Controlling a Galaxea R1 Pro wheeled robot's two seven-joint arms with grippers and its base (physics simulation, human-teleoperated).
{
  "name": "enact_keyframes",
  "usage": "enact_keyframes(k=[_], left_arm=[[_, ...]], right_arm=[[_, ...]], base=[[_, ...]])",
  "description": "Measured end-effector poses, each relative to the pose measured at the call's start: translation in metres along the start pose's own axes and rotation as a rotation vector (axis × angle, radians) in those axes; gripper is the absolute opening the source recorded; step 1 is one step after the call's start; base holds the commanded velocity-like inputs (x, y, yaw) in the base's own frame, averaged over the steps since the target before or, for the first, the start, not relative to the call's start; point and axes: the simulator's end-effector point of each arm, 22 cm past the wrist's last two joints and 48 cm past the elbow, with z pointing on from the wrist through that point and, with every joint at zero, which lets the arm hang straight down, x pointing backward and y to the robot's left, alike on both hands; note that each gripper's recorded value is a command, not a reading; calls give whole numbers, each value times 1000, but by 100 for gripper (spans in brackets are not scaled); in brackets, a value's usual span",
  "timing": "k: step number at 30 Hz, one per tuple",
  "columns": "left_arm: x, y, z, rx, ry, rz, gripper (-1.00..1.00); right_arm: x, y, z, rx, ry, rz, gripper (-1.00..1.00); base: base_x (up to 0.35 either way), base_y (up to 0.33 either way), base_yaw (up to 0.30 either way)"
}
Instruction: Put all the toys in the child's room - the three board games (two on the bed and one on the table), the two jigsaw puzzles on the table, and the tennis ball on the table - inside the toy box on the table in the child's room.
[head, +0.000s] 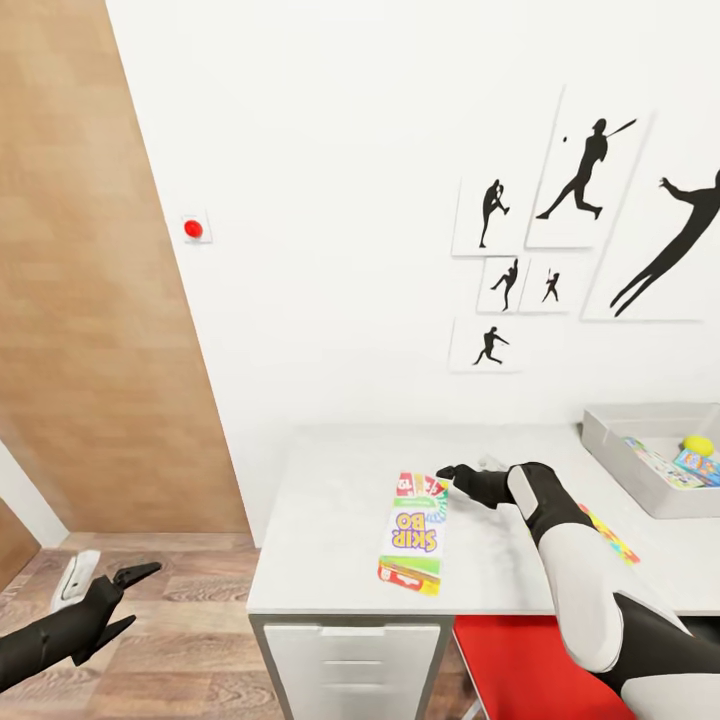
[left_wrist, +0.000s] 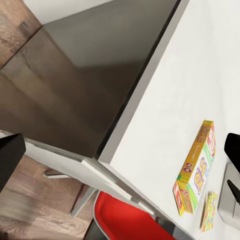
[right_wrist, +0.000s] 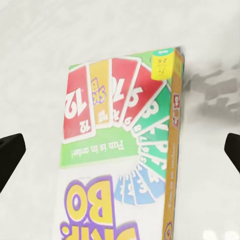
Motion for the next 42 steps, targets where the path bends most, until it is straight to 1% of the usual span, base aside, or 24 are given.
enact_keyframes(k=[3,15,18,20,21,25,42], left_arm=[[1,5,3,-2,3,-7,100],[2,17,14,-6,6,-12,100],[3,19,17,-6,5,-12,100],[3,21,18,-6,5,-12,100],[3,22,19,-6,5,-12,100],[3,25,23,-6,5,-12,100],[6,42,38,-8,6,-12,100]], right_arm=[[0,-2,3,0,-1,1,100],[2,-11,13,5,-8,3,100],[0,-13,16,5,-22,-1,100],[-4,-14,18,4,-43,-7,100],[-9,-14,19,4,-71,-14,100],[-12,-17,23,5,-95,-21,100],[-6,-26,41,-1,-108,-26,100]], base=[[0,0,0],[0,0,0],[0,0,0],[0,0,0],[0,0,0],[0,0,0],[0,0,0]])
